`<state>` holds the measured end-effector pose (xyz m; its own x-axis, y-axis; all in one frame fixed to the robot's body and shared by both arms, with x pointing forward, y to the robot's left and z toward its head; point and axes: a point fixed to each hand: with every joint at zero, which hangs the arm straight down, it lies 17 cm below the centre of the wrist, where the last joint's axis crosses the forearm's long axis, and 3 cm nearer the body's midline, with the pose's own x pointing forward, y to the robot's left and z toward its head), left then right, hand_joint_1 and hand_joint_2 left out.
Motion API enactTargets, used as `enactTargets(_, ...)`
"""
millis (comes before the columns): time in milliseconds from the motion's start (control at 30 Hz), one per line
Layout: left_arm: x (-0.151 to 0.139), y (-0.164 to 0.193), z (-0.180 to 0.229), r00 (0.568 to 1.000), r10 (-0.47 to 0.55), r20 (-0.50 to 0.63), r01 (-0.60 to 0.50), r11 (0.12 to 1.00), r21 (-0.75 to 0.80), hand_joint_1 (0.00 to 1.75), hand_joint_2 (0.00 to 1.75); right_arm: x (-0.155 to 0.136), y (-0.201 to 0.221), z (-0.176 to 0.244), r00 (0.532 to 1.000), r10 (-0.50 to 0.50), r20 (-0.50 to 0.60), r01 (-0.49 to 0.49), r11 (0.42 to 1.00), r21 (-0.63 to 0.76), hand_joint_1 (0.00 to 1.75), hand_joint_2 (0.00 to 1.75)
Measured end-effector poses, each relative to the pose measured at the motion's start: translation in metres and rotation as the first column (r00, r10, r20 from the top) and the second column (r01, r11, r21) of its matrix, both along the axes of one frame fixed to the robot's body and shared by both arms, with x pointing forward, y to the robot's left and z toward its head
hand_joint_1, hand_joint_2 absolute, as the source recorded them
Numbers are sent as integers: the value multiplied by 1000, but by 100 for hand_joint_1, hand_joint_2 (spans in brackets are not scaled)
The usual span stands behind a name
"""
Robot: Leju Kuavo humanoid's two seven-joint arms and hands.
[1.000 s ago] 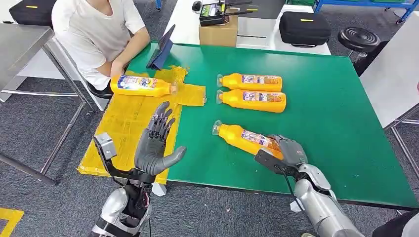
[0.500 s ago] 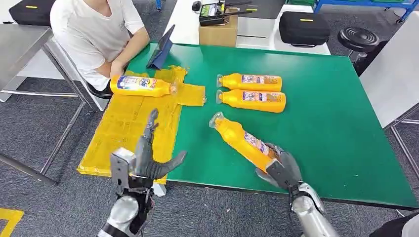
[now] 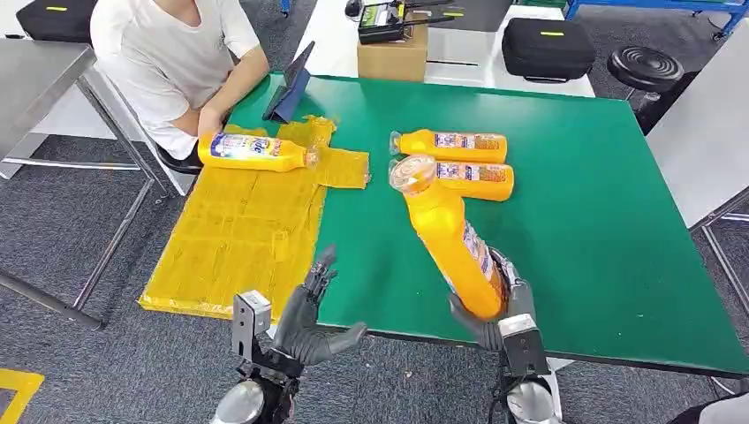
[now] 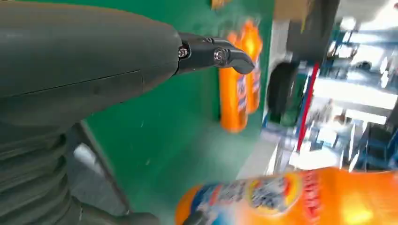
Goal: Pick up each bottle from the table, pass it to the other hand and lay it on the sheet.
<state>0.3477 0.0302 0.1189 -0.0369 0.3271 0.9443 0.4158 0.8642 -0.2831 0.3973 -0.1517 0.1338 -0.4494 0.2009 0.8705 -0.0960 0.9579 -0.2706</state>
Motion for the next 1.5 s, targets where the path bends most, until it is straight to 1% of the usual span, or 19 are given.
enactTargets(67, -14, -17, -2, 994, -103, -23, 102, 994, -33, 0, 175, -1, 0, 11, 999, -9, 37, 9, 1000, 10, 175, 175)
enactTargets(100, -18, -22, -3, 991, -129, -30, 128, 991, -42, 0, 175, -1, 1, 15, 999, -14, 49, 13, 1000, 13, 175, 175)
enactTargets(200, -23, -31, -4, 982, -181, -59, 175, 980, -98, 0, 175, -1, 5, 24, 997, -10, 81, 9, 1000, 9, 175, 175)
enactTargets(300, -13, -31, 6, 979, -195, -60, 183, 969, -165, 0, 175, -1, 22, 35, 990, 31, 135, -27, 999, -31, 175, 175)
enactTargets(467, -1, -33, 27, 980, -194, -34, 182, 957, -225, 0, 175, -13, 64, 33, 974, 143, 176, -122, 985, -124, 175, 175)
enactTargets(533, 6, -29, 29, 988, -150, -32, 139, 966, -217, 0, 175, -18, 79, 27, 967, 179, 183, -149, 974, -169, 175, 175)
enactTargets(600, 16, -22, 34, 997, -80, -21, 74, 976, -205, 0, 175, -27, 94, 20, 960, 211, 186, -173, 964, -203, 175, 175)
enactTargets(733, 27, -14, 45, 1000, -2, -5, 1, 975, -221, 0, 175, -41, 120, 15, 946, 272, 178, -233, 950, -210, 175, 175)
enactTargets(867, 26, -10, 63, 999, 14, 39, -3, 960, -280, 0, 175, -48, 138, 14, 932, 322, 168, -285, 935, -210, 175, 175)
enactTargets(1000, 18, -12, 88, 996, -16, 90, 48, 932, -359, 0, 175, -54, 152, 6, 918, 370, 143, -335, 917, -217, 175, 175)
enactTargets(1200, 14, -12, 98, 994, -34, 105, 73, 917, -393, 0, 175, -55, 157, 3, 910, 390, 139, -354, 907, -229, 175, 175)
enactTargets(1233, 14, -12, 98, 994, -35, 107, 74, 916, -394, 14, 175, -55, 158, 3, 910, 392, 138, -355, 906, -230, 175, 175)
enactTargets(1267, 13, -13, 99, 993, -44, 106, 83, 913, -399, 145, 175, -55, 158, 3, 909, 393, 138, -357, 906, -230, 175, 175)
enactTargets(1300, 12, -14, 99, 993, -64, 98, 100, 905, -413, 152, 175, -55, 158, 3, 909, 394, 137, -358, 905, -229, 175, 175)
enactTargets(1333, 11, -16, 98, 992, -96, 86, 124, 892, -435, 115, 175, -54, 157, 2, 909, 394, 136, -359, 905, -227, 175, 175)
enactTargets(1367, 9, -19, 97, 988, -137, 69, 153, 875, -459, 150, 175, -54, 157, 2, 909, 395, 133, -361, 905, -224, 175, 175)
enactTargets(1400, 8, -20, 97, 984, -166, 60, 174, 862, -477, 175, 175, -54, 157, 1, 909, 396, 129, -363, 906, -218, 175, 175)
enactTargets(1467, 7, -22, 93, 975, -218, 50, 214, 846, -489, 175, 175, -54, 156, -1, 910, 398, 118, -369, 906, -209, 175, 175)
enactTargets(1500, 6, -22, 91, 973, -225, 57, 224, 848, -481, 175, 175, -53, 156, -2, 910, 400, 112, -373, 905, -203, 175, 175)
